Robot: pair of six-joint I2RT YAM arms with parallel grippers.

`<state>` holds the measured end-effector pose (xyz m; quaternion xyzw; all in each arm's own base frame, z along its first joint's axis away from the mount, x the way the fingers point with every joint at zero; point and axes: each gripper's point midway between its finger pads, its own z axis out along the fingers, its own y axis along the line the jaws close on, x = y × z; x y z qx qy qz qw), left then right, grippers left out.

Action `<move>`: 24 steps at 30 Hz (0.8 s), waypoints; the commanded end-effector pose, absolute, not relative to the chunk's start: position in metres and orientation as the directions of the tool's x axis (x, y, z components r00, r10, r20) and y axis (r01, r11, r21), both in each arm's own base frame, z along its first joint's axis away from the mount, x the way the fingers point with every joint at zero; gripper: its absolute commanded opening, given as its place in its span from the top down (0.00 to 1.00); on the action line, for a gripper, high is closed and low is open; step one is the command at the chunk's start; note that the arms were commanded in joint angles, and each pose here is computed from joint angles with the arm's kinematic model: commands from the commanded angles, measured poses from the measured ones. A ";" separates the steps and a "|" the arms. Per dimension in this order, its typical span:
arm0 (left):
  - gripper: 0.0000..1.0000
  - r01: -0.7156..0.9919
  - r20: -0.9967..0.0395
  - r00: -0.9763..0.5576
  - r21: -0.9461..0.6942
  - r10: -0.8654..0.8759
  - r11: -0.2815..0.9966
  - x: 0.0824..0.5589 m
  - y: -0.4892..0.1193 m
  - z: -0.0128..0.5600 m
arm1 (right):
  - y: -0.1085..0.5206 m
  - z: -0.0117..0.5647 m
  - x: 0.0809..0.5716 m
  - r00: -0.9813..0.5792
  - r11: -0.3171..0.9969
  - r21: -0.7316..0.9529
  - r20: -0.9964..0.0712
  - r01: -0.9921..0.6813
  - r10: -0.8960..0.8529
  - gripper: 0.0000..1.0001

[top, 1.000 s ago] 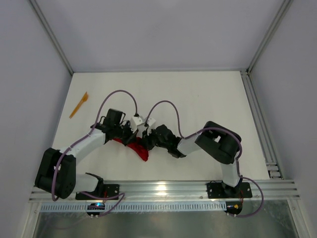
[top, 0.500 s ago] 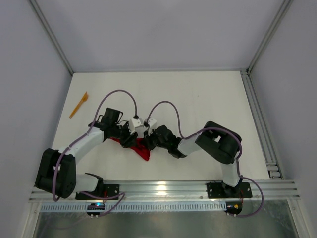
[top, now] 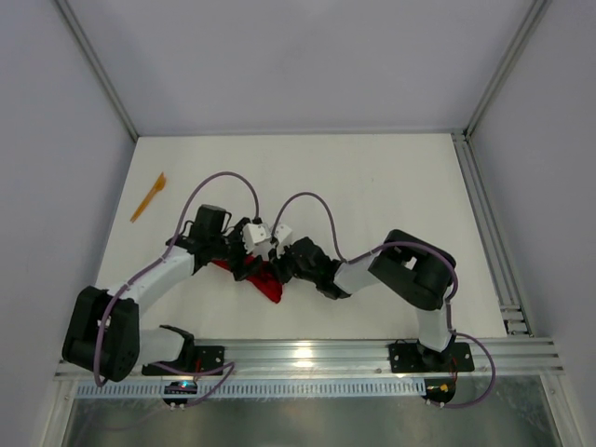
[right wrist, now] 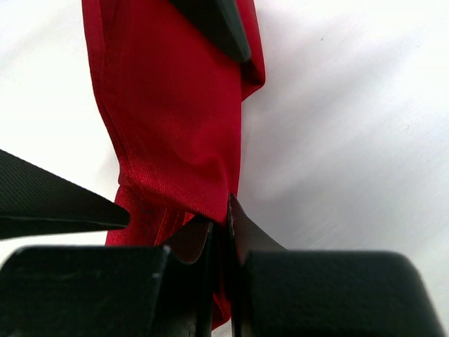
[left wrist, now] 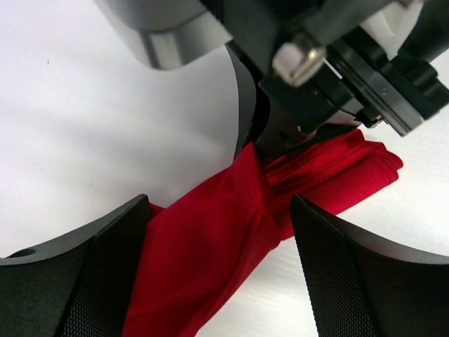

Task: Fold the napkin into a case and place the utensils inside
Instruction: Grasp the top corner of the smaller rectangle folded napkin.

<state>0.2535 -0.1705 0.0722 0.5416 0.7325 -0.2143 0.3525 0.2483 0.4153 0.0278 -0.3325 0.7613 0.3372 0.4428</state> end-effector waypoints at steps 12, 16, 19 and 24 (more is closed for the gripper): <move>0.78 0.952 -0.760 -0.153 0.058 0.632 0.299 0.253 -0.184 0.047 | 0.421 0.060 0.250 -0.309 0.523 0.192 -0.940 -0.830 -0.145 0.97; 1.00 0.957 -0.748 -0.171 0.027 0.641 0.288 0.248 -0.184 0.041 | 0.418 0.062 0.249 -0.302 0.527 0.183 -0.942 -0.830 -0.148 0.77; 1.00 0.957 -0.756 -0.152 0.048 0.637 0.286 0.248 -0.183 0.044 | 0.415 0.059 0.243 -0.307 0.513 0.188 -0.939 -0.837 -0.156 0.57; 1.00 0.962 -0.765 -0.131 0.056 0.631 0.267 0.240 -0.183 0.056 | 0.409 0.049 0.228 -0.326 0.480 0.209 -0.929 -0.852 -0.174 0.65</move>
